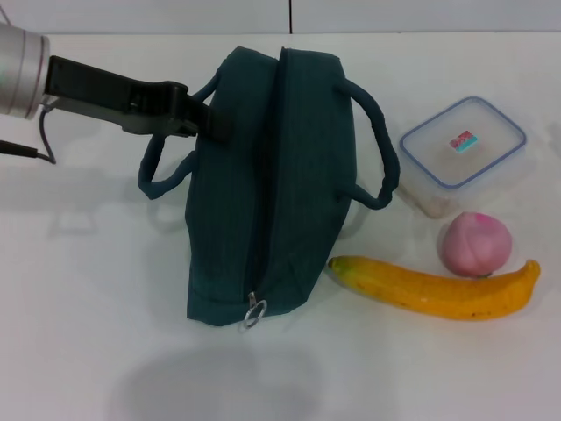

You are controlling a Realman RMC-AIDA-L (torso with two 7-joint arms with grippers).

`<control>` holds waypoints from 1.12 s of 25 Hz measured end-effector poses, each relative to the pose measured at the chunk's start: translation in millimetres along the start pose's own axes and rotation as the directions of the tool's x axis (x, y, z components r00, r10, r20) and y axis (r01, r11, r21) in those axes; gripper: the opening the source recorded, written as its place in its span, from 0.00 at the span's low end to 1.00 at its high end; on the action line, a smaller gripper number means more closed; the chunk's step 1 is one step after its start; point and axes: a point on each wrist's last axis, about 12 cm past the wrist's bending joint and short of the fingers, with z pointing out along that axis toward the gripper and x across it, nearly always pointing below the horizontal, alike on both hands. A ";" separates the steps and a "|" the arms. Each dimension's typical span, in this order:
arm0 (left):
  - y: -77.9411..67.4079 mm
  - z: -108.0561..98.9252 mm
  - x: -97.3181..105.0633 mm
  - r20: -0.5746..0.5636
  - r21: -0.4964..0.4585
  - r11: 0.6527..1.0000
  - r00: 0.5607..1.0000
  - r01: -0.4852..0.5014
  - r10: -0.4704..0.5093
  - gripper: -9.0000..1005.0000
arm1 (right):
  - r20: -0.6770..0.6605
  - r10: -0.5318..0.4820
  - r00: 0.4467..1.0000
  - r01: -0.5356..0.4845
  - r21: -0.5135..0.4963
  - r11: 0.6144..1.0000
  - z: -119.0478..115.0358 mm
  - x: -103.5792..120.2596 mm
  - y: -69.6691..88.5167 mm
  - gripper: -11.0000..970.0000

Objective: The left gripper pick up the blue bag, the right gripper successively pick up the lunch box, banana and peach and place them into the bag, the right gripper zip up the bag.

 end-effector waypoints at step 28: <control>3.2 -3.7 10.0 0.054 0.055 0.997 0.998 -0.046 0.043 0.07 | -0.210 0.227 0.951 -0.222 0.049 0.974 56.3 63.9 33.5 0.84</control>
